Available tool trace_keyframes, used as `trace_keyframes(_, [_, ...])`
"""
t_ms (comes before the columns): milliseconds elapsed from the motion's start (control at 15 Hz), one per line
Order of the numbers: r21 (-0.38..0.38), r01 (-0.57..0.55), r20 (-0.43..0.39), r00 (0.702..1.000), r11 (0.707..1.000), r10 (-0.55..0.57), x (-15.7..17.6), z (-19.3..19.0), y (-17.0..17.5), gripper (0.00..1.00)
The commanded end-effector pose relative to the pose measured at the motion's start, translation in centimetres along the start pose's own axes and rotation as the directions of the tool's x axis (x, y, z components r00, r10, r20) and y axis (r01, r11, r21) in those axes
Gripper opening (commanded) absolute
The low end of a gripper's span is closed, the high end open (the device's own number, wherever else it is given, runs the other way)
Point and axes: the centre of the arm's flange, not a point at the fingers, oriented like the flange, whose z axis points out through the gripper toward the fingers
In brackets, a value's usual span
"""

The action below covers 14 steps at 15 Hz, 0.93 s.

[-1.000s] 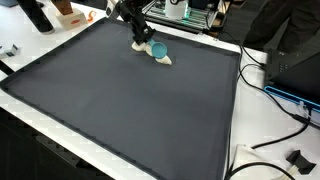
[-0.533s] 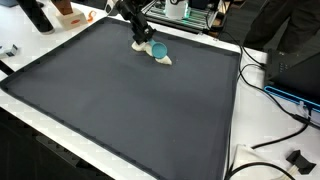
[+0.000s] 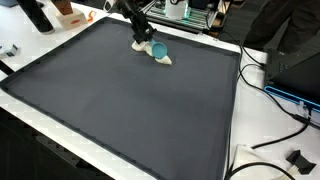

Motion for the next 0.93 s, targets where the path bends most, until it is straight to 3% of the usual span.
trace_keyframes(0, [-0.066,-0.057,-0.01,0.998,0.996,0.056,-0.6,1.4,3.0,0.25])
trace_keyframes(267, [-0.064,-0.09,-0.015,0.996,0.994,0.09,-0.7,1.6,3.6,0.25])
trace_keyframes(867, [-0.149,0.042,0.048,0.998,0.988,-0.035,-1.1,1.6,2.4,0.25])
